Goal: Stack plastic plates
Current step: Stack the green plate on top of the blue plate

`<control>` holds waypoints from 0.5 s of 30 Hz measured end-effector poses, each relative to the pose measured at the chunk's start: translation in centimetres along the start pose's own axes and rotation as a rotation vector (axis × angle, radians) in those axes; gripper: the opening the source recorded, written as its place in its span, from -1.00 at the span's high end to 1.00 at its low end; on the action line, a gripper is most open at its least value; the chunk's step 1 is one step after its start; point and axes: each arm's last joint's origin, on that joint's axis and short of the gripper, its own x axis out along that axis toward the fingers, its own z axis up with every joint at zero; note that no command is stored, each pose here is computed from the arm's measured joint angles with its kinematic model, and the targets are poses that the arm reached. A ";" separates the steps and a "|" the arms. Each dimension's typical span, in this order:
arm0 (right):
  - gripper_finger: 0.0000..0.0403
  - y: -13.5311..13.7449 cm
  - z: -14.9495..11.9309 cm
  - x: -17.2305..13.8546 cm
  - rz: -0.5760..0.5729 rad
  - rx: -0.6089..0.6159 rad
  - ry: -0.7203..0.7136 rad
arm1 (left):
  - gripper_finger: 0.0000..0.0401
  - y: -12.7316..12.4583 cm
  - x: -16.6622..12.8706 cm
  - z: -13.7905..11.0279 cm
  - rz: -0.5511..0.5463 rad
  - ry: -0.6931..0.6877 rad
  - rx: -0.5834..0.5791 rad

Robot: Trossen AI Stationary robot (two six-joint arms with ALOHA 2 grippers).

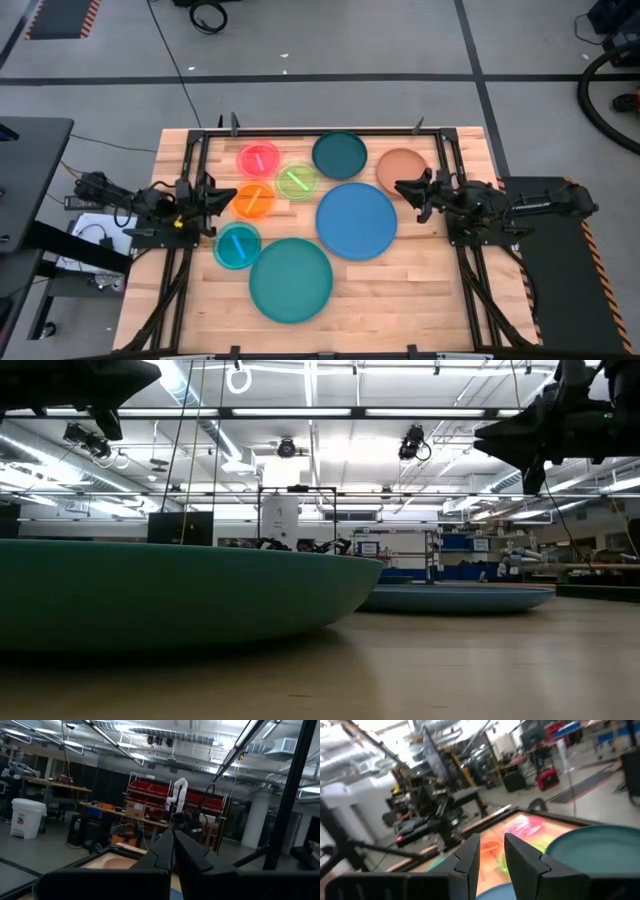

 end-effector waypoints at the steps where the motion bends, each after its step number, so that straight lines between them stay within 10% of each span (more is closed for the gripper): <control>1: 0.50 0.3 0.1 0.3 0.010 -0.004 0.021 | 0.88 -0.2 0.2 0.3 0.000 0.006 0.018; 15: 0.50 7.1 0.2 6.9 0.118 -0.143 0.309 | 0.88 -2.9 3.5 1.8 -0.073 0.213 0.147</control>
